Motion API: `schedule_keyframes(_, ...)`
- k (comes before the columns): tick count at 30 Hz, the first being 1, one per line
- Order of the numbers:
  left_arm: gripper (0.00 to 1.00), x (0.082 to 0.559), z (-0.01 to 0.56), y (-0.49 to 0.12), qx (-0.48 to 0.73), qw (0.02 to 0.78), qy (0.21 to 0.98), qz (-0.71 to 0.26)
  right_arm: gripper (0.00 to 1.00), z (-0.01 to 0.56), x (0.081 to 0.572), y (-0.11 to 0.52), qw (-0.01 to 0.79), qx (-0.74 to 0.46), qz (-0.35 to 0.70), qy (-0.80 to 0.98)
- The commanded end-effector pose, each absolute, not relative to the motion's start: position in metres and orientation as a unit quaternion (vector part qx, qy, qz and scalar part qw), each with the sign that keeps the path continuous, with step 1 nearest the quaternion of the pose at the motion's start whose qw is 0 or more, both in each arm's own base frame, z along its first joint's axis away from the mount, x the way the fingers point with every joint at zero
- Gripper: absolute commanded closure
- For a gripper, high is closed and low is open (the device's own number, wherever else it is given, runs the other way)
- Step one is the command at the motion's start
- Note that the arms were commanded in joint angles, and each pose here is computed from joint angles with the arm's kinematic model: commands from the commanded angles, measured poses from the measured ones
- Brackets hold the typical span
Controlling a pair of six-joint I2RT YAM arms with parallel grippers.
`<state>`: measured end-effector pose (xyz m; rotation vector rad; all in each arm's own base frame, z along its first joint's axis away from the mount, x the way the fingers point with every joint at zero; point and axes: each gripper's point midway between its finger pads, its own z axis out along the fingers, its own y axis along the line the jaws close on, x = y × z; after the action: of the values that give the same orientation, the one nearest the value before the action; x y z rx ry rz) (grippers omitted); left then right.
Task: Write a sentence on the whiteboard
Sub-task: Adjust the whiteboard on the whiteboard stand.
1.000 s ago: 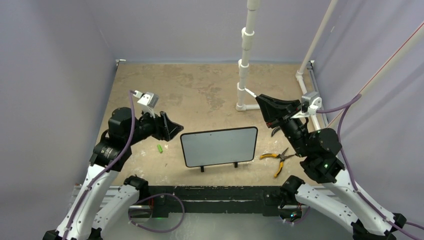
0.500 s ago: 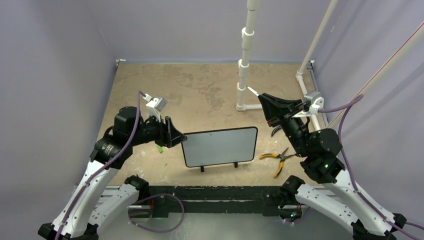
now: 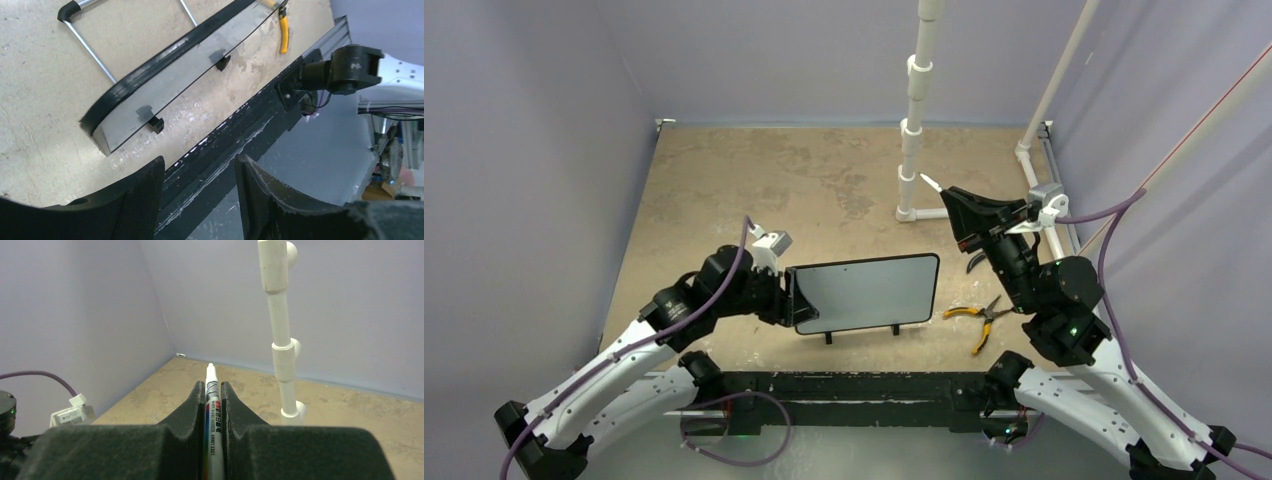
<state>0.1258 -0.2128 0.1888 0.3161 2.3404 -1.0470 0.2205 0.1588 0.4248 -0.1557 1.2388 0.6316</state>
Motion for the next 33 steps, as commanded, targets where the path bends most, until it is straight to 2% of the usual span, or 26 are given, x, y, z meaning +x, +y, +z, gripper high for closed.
schedule_keyframes(1, 0.47, 0.137, 0.187, -0.223, 0.098, 0.312, 0.864, -0.383, 1.00, 0.428, 0.221, 0.152, 0.774, -0.061, 0.282, 0.563)
schedule_keyframes(15, 0.47, 0.166, 0.161, -0.208, 0.115, 0.380, 0.880, -0.260, 1.00, 0.427, 0.222, 0.151, 0.778, -0.060, 0.278, 0.560)
schedule_keyframes(26, 0.47, 0.175, 0.167, -0.211, 0.127, 0.404, 0.869, -0.257, 1.00, 0.422, 0.227, 0.157, 0.775, -0.065, 0.273, 0.566)
schedule_keyframes(33, 0.45, 0.178, 0.168, -0.202, 0.144, 0.410, 0.873, -0.223, 1.00, 0.422, 0.228, 0.157, 0.776, -0.064, 0.273, 0.565)
